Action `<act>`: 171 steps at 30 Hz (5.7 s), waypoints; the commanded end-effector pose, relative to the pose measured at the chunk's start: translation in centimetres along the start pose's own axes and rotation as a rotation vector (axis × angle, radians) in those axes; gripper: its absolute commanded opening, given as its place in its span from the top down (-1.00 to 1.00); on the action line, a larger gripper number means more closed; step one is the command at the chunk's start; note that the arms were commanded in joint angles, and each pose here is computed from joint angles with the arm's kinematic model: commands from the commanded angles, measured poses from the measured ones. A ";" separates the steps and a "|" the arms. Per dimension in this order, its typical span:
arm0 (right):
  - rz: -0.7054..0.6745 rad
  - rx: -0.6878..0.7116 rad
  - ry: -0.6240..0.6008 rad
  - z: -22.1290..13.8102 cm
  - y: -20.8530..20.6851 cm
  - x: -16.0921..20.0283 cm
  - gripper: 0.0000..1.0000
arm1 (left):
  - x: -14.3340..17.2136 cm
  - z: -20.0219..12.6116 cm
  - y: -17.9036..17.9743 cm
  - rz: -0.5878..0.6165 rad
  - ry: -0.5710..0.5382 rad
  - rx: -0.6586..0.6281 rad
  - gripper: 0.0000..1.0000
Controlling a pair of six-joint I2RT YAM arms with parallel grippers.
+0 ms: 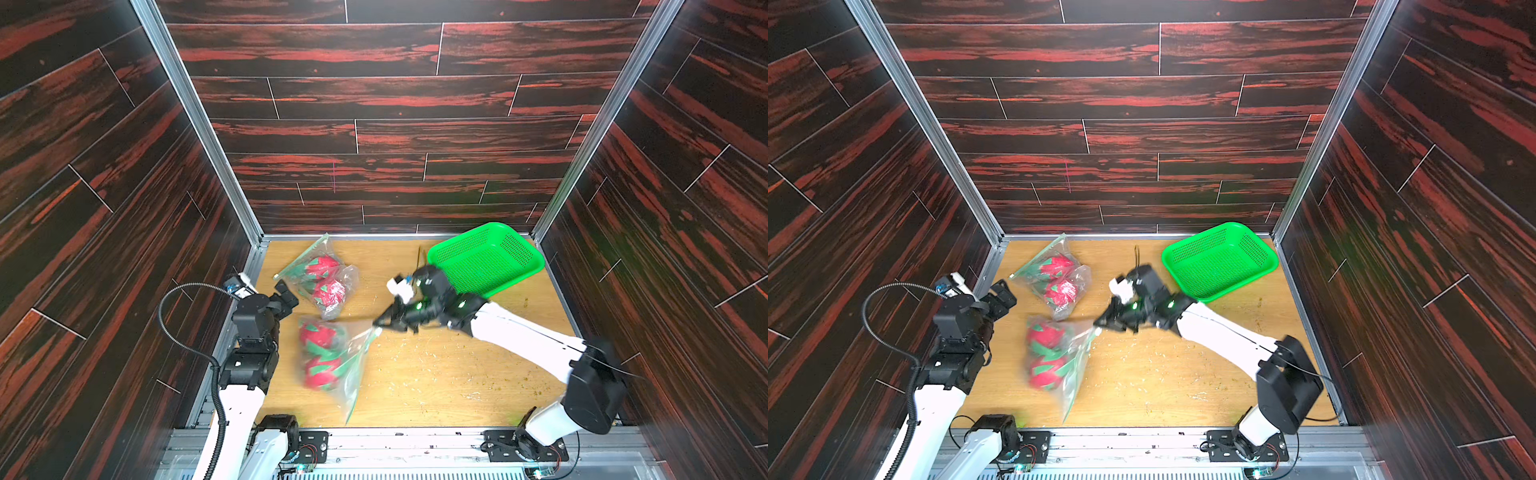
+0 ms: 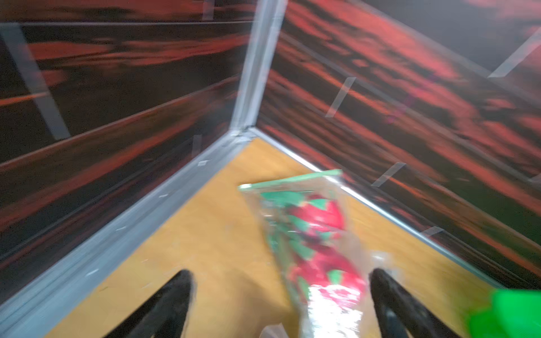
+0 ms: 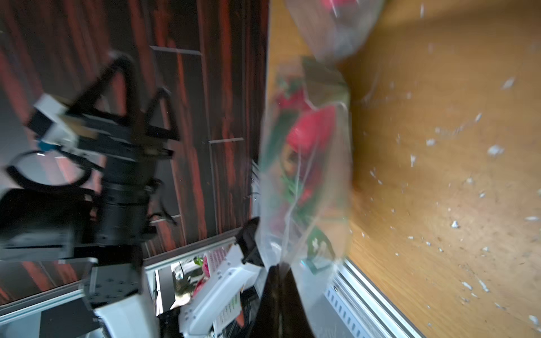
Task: Open the zip-top bag and take out the dragon fruit
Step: Pick up the zipper food storage bag at the center of the board.
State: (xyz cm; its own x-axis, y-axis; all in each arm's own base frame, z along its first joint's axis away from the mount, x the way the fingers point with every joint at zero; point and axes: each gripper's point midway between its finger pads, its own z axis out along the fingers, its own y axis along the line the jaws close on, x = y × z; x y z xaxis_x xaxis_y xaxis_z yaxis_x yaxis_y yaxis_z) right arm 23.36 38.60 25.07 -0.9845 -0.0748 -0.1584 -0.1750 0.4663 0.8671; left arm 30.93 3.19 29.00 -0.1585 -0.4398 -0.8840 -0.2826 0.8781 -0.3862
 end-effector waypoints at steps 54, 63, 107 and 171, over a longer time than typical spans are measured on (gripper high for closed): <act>-1.189 0.177 -0.108 -12.3 4.2 -4.3 -0.21 | 11.5 -5.8 -28.6 0.536 0.240 1.487 1.00; -1.349 0.372 -0.319 -12.0 0.0 -7.9 -0.21 | 10.5 -6.4 -28.6 0.483 0.231 1.476 1.00; -1.427 0.065 -0.109 -11.2 2.7 -4.6 1.00 | 10.1 -8.5 -27.8 0.474 0.385 1.450 -0.12; -1.550 0.038 -0.020 -8.9 3.4 -3.8 0.28 | 10.2 -9.7 -28.2 0.454 0.423 1.508 0.98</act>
State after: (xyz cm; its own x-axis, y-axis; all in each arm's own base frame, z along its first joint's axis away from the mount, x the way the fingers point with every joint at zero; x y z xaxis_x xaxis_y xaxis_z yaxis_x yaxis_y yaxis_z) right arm 26.91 32.22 33.99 0.1649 -0.4645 -0.8701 -0.9830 -0.0050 -0.1836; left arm 28.17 -27.77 30.98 -0.3488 0.1362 -0.9272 0.9201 0.2379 -0.3112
